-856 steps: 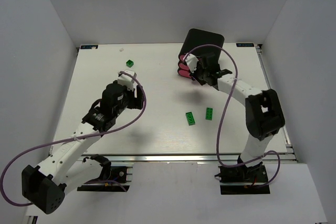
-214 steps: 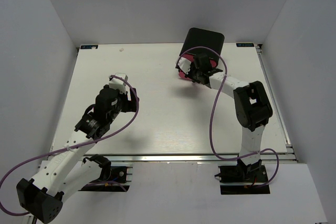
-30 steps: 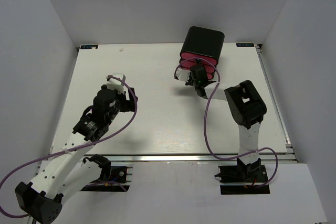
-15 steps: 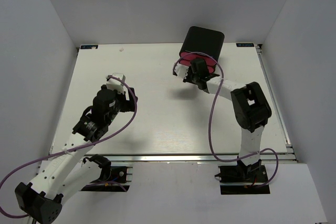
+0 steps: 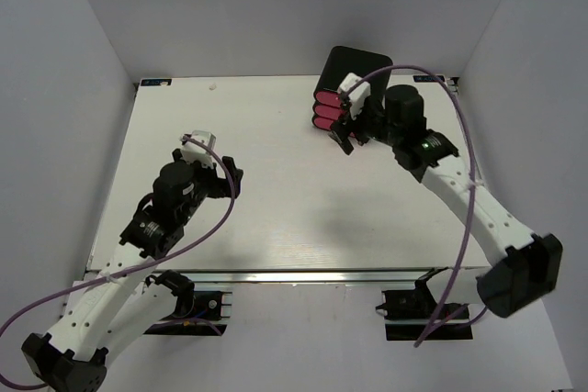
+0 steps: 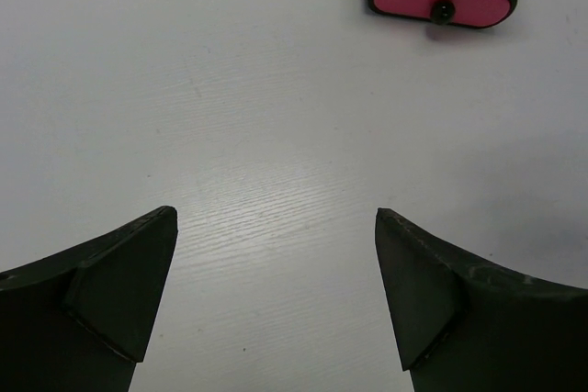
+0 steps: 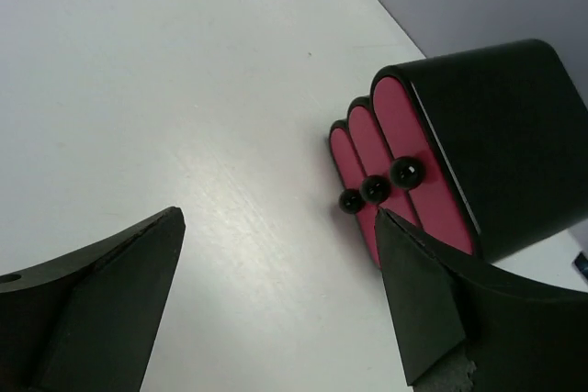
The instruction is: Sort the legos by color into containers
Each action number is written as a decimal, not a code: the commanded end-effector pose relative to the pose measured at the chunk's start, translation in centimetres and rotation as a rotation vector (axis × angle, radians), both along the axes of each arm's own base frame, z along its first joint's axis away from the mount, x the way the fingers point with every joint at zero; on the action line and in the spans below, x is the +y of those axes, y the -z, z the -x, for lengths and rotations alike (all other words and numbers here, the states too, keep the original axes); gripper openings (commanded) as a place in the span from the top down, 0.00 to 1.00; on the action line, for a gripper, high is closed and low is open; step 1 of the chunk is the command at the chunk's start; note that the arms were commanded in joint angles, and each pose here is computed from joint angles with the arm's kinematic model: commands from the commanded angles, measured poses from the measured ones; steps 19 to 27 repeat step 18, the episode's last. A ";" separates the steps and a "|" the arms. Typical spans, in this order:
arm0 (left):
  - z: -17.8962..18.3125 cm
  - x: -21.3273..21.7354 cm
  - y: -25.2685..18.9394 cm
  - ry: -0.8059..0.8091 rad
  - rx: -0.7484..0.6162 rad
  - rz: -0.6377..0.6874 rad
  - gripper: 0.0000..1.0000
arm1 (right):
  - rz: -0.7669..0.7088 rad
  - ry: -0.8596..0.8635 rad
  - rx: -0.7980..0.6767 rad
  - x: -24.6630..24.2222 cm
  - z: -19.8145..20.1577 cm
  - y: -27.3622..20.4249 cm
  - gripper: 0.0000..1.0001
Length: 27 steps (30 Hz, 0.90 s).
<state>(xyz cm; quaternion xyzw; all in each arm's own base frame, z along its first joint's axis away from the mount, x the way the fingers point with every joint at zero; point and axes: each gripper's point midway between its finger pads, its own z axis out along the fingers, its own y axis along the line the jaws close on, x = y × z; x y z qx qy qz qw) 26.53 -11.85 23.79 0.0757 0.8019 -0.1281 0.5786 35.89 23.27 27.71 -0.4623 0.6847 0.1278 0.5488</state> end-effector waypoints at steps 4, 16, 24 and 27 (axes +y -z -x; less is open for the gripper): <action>1.1 -1.9 -1.2 0.137 -0.063 0.034 0.02 | -0.187 0.162 0.320 -1.5 4.7 3.6 0.11; 0.7 -2.1 0.6 0.149 -0.036 -0.013 0.02 | -0.385 0.254 0.275 -5.7 9.6 5.2 0.11; 0.5 -2.0 1.0 0.145 -0.030 -0.023 0.02 | -0.400 0.287 0.251 -6.5 9.5 5.3 0.11; 0.5 -2.0 1.0 0.145 -0.030 -0.023 0.02 | -0.400 0.287 0.251 -6.5 9.5 5.3 0.11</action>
